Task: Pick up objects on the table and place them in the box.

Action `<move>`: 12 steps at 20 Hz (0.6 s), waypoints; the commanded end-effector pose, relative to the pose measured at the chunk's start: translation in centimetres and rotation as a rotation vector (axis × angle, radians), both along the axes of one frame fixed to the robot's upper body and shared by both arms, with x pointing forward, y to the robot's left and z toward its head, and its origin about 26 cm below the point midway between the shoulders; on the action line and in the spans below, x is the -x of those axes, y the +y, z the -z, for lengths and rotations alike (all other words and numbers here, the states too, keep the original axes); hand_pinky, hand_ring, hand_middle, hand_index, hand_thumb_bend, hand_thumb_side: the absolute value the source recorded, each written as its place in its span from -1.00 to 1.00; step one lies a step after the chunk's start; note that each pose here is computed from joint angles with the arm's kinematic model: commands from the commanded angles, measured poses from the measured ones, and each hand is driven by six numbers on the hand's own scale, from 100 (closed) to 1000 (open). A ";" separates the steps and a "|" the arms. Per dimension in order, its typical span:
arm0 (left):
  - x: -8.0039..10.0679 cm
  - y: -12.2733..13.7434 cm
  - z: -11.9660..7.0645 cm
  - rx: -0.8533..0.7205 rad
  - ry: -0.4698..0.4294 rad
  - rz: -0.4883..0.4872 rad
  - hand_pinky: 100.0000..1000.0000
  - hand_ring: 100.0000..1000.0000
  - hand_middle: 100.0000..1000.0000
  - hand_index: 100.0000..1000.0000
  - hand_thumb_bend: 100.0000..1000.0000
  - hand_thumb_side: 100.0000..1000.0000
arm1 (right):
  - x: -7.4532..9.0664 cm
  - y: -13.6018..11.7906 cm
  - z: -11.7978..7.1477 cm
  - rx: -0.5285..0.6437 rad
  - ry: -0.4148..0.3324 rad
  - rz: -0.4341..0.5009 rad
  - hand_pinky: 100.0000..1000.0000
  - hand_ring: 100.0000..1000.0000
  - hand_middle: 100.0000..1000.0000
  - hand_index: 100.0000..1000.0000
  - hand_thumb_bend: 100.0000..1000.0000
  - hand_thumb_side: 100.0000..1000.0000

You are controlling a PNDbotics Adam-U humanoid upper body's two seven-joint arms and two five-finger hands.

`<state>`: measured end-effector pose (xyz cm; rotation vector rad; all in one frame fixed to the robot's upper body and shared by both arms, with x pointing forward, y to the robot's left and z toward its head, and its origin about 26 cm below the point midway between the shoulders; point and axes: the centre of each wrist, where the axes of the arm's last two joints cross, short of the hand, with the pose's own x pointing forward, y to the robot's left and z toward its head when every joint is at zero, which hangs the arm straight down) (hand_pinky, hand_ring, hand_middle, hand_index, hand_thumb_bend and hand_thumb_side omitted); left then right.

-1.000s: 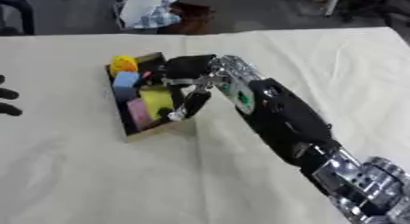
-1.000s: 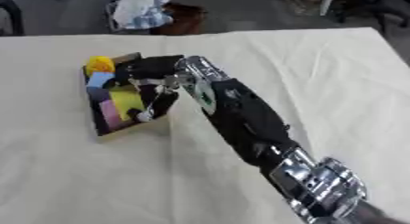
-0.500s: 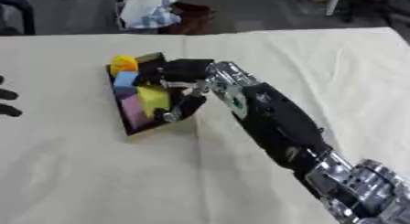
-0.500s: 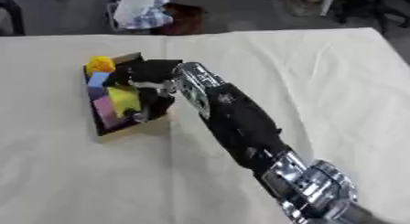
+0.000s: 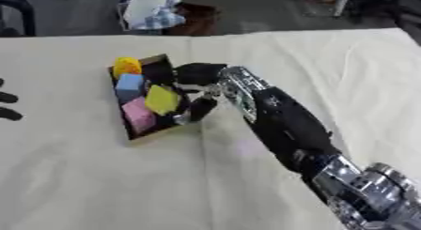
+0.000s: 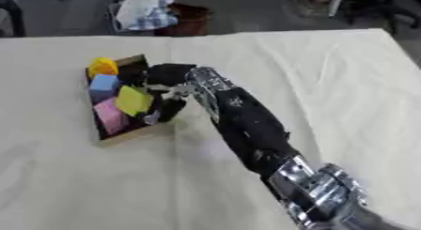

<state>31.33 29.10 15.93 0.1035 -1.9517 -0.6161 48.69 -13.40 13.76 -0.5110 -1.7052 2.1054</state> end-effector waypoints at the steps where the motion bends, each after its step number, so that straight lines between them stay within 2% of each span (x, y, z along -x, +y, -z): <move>1: 0.0 0.2 -0.6 -0.009 -0.018 0.001 0.60 0.17 0.28 0.73 -1.00 0.69 | -0.5 -0.8 -0.9 0.007 -0.006 0.028 0.75 0.80 1.00 1.00 -0.90 0.23; 5: 0.1 0.2 -0.6 -0.010 -0.018 0.000 0.60 0.17 0.28 0.73 -1.00 0.69 | -0.7 -1.7 -0.9 -0.008 0.012 0.051 0.76 0.80 1.00 1.00 -0.94 0.24; 9: 0.1 0.3 -0.6 -0.011 -0.016 -0.002 0.60 0.17 0.28 0.73 -1.00 0.70 | -1.0 -2.3 -2.1 -0.008 0.003 0.049 0.77 0.82 1.00 1.00 -0.90 0.22; 12: 0.1 0.3 -0.5 -0.014 -0.013 -0.003 0.60 0.17 0.28 0.73 -1.00 0.70 | -1.2 -2.9 -3.0 0.009 -0.004 0.049 0.78 0.84 1.00 1.00 -0.72 0.21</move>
